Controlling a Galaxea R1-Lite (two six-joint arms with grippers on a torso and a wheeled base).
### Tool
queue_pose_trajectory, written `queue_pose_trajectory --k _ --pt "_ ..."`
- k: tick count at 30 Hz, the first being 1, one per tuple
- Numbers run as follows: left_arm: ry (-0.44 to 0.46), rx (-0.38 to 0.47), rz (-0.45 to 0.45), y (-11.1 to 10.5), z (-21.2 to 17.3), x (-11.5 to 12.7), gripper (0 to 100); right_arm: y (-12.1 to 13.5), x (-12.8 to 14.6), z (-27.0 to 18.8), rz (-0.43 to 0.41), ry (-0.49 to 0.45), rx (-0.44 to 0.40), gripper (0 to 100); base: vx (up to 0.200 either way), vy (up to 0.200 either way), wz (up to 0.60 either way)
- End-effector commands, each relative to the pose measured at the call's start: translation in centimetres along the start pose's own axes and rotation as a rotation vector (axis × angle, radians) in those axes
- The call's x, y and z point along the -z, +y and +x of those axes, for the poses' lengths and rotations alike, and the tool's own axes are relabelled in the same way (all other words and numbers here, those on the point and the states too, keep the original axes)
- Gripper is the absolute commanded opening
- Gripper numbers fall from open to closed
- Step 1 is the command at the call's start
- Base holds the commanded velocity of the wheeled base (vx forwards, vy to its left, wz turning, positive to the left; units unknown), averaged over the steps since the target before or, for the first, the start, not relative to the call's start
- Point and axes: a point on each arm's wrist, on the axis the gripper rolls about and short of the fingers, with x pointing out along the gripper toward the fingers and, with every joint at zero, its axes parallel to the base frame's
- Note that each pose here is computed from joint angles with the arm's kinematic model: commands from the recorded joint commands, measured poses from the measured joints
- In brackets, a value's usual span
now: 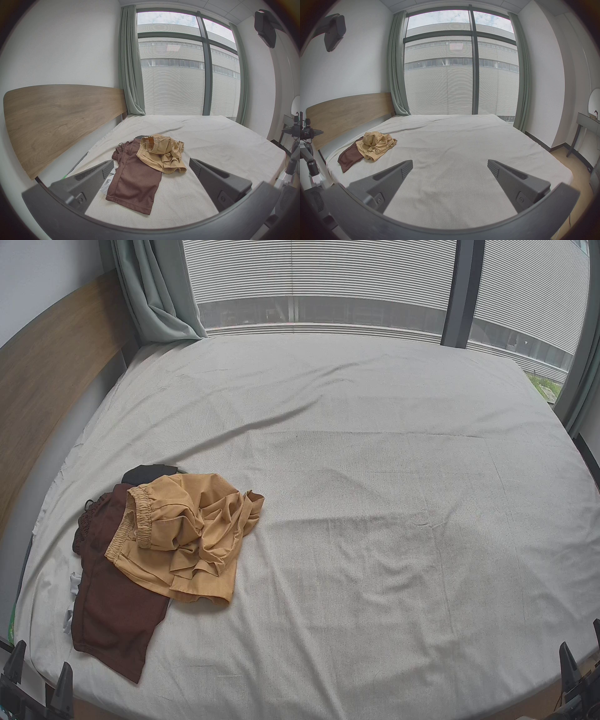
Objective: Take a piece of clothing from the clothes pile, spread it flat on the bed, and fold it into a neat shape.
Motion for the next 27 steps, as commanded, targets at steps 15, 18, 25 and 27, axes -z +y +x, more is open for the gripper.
queue_pose_trajectory --k 15,18,25,27 --pt "0.001 -0.007 -0.009 0.01 0.01 0.52 100 -0.03 0.52 0.01 0.003 0.001 0.013 100 0.0 0.0 0.0" --pt "-0.001 -0.001 -0.005 0.0 0.01 0.5 100 -0.02 0.52 0.01 0.003 0.001 0.011 100 0.0 0.0 0.0" --pt "0.001 -0.004 -0.009 0.0 0.01 0.52 100 -0.03 0.5 0.01 0.003 -0.001 0.013 100 0.0 0.0 0.0" --pt "0.001 -0.001 -0.003 0.0 0.01 0.52 100 -0.03 0.52 0.01 0.003 0.001 0.014 100 0.0 0.0 0.0"
